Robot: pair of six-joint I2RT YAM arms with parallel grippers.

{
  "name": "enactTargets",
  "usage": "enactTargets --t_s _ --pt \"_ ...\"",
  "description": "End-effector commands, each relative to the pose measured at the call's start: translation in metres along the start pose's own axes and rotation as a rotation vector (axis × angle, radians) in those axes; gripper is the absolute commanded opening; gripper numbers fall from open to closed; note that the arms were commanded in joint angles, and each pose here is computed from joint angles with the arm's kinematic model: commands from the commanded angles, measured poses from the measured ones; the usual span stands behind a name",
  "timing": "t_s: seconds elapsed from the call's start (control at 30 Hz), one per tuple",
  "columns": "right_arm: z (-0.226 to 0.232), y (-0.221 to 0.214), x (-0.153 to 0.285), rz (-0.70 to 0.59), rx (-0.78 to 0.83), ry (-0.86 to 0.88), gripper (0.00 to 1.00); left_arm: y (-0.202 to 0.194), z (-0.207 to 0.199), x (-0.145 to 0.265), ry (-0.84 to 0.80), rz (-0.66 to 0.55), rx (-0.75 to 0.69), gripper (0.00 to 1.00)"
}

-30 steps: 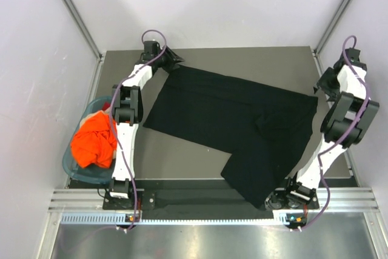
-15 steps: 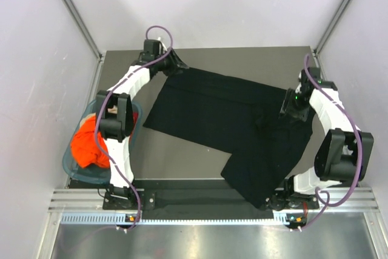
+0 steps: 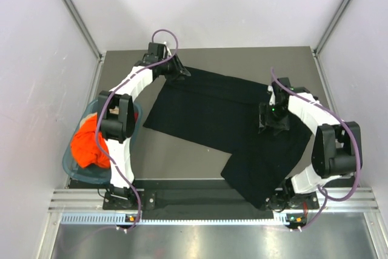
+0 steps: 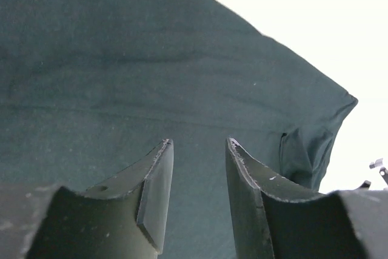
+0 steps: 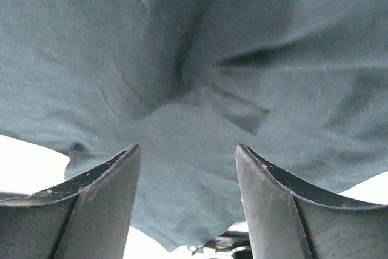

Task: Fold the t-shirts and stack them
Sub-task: Fold the tshirt

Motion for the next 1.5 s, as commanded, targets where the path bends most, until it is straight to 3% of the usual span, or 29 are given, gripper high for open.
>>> enactTargets --t_s 0.0,0.5,0.53,0.67,0.73,0.77,0.87,1.07,1.47 --pt "0.008 0.021 0.000 -0.061 0.085 -0.050 0.64 -0.009 -0.005 0.007 -0.001 0.028 -0.036 0.44" --pt "0.034 0.047 -0.023 -0.127 0.154 -0.084 0.62 -0.022 0.008 0.003 0.058 0.077 -0.031 0.43" --pt "0.033 0.049 -0.024 -0.131 0.148 -0.106 0.59 -0.023 0.009 0.002 0.065 0.084 -0.027 0.43" --pt "0.027 0.045 -0.020 -0.138 0.155 -0.146 0.31 -0.023 0.010 0.003 0.075 0.083 -0.036 0.43" --pt "0.024 0.041 -0.016 -0.142 0.173 -0.159 0.23 -0.023 0.011 0.003 0.081 0.084 -0.037 0.43" --pt "0.023 0.039 -0.015 -0.135 0.181 -0.160 0.13 -0.024 0.012 0.002 0.083 0.088 -0.036 0.43" --pt "0.022 0.035 0.000 -0.126 0.203 -0.158 0.00 -0.026 0.015 0.001 0.089 0.096 -0.031 0.43" --pt "0.028 0.030 0.028 -0.089 0.233 -0.105 0.00 -0.028 0.019 -0.004 0.100 0.104 -0.026 0.42" --pt "0.042 0.023 0.016 0.012 0.165 0.011 0.05 -0.028 0.022 -0.008 0.108 0.128 -0.028 0.43"
Point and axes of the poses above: each gripper's point midway between its finger pads, its own x axis back along the fingers, its own z axis along the line the jaws close on, y = z × x, the point moved 7 cm from there along x, back along the fingers, and after that the axes turned 3 degrees about x, right-handed, at the moved point
